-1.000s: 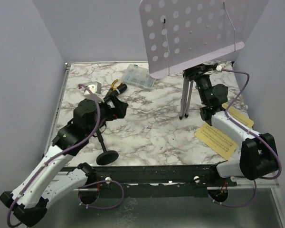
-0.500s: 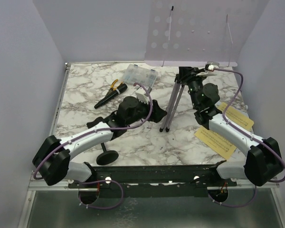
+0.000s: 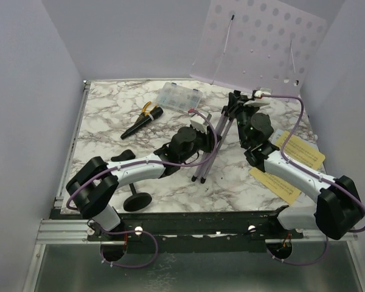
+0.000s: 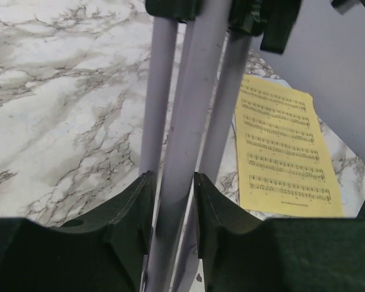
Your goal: Set up the instrument practice props
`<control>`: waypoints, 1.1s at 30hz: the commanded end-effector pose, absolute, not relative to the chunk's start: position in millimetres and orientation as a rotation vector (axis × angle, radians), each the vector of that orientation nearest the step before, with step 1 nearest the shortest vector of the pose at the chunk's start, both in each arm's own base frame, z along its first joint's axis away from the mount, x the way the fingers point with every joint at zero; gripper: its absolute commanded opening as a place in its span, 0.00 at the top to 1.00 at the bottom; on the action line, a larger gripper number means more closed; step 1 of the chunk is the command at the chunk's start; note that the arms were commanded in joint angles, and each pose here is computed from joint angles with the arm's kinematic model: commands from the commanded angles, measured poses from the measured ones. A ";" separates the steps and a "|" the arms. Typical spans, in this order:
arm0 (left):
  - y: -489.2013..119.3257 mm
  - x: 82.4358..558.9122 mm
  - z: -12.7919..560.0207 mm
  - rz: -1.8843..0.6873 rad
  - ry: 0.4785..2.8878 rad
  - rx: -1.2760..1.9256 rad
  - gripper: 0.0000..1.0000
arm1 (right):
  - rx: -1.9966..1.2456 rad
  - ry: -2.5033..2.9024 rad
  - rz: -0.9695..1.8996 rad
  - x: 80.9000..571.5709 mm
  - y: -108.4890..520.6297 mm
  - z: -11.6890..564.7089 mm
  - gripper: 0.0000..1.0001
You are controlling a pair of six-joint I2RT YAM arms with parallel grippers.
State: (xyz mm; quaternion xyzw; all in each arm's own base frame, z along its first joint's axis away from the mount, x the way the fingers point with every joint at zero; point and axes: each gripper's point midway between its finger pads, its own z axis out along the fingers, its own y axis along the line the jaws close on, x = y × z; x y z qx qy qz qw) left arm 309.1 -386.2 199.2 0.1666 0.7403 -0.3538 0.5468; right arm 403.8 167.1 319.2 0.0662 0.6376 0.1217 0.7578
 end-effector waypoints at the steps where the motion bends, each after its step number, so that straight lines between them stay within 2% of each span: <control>1: -375.0 322.0 203.3 -0.767 1.717 0.346 0.64 | 0.172 1.047 0.320 364.7 150.3 415.7 0.99; 3: -375.1 320.0 199.8 -0.766 1.726 0.349 0.61 | 0.164 1.041 0.335 360.7 150.5 419.1 1.00; 6: -374.9 314.5 198.4 -0.740 1.722 0.369 0.48 | 0.161 1.027 0.349 354.5 148.3 424.6 0.99; 8: -373.2 311.9 199.9 -0.707 1.714 0.379 0.47 | 0.159 1.019 0.336 351.9 145.4 427.0 0.99; 11: -368.2 310.7 204.2 -0.638 1.697 0.379 0.48 | 0.161 1.020 0.330 350.4 143.3 429.6 0.99; 16: -353.0 314.5 202.0 -0.503 1.694 0.341 0.69 | 0.146 1.026 0.346 348.9 146.6 432.7 0.99; 18: -349.8 313.3 200.3 -0.468 1.695 0.334 0.72 | 0.144 1.026 0.341 348.3 146.0 434.9 0.99; 20: -349.5 310.0 197.8 -0.436 1.694 0.346 0.70 | 0.132 1.019 0.332 346.0 146.3 437.9 0.99; 23: -351.0 302.0 193.4 -0.399 1.698 0.377 0.48 | 0.104 1.010 0.295 343.8 147.4 443.1 0.99; 25: -350.4 299.1 190.4 -0.393 1.709 0.382 0.48 | 0.089 1.011 0.283 342.8 149.7 445.9 1.00; 28: -344.6 298.7 187.8 -0.364 1.720 0.358 0.62 | 0.080 0.996 0.279 339.1 151.6 451.2 0.99; 33: -353.5 297.6 189.2 -0.388 1.713 0.403 0.61 | 0.078 0.984 0.316 333.5 153.0 465.4 0.99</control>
